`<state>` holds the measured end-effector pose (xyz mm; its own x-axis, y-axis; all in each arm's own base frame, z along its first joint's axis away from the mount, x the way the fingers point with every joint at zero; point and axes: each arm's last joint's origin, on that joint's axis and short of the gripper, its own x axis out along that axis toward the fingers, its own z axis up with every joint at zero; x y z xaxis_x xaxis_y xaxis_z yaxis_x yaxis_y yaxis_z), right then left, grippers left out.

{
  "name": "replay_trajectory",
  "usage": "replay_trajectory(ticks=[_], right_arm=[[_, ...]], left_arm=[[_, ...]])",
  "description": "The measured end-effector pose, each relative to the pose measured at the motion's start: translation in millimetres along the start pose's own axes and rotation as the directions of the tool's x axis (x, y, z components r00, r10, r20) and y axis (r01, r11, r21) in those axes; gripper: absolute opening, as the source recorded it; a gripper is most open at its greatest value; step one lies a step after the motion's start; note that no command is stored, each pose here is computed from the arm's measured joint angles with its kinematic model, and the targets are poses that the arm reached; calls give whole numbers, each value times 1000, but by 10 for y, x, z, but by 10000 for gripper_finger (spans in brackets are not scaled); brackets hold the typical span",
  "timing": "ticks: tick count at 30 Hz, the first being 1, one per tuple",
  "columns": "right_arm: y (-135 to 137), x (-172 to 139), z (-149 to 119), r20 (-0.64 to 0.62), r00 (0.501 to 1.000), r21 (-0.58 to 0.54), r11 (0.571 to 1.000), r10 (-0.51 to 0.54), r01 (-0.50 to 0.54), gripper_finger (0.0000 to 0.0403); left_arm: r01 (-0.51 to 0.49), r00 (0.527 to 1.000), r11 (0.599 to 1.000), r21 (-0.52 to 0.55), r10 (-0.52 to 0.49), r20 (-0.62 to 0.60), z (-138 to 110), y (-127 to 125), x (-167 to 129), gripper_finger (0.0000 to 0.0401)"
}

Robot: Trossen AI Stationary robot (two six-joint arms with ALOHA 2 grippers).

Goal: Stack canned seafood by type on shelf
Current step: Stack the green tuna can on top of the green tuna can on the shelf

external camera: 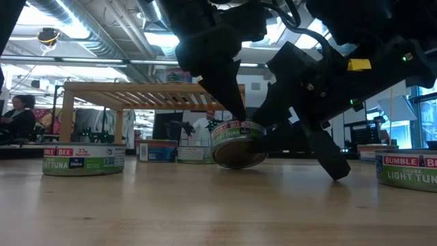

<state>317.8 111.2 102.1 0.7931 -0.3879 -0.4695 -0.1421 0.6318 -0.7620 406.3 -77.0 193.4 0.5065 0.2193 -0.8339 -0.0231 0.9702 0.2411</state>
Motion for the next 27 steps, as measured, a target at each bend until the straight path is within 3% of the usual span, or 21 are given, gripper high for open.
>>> replay_trajectory(ticks=[7,14,20,27], right_arm=[[-18,10,42,1,1000,-3,1000,-2,2,151],[-49,31,112,-8,1000,-14,1000,-1,0,142],[-77,21,130,-39,999,-35,999,-7,6,149],[-287,-130,215,-12,1000,-20,999,-28,28,143]], left_arm=[[2,1000,1000,2,-2,-6,-6,0,0,9],[3,999,1000,23,-2,-53,65,29,-123,74],[-12,991,1000,18,15,-135,125,153,-479,94],[-81,982,997,13,82,-170,10,365,-1028,60]])
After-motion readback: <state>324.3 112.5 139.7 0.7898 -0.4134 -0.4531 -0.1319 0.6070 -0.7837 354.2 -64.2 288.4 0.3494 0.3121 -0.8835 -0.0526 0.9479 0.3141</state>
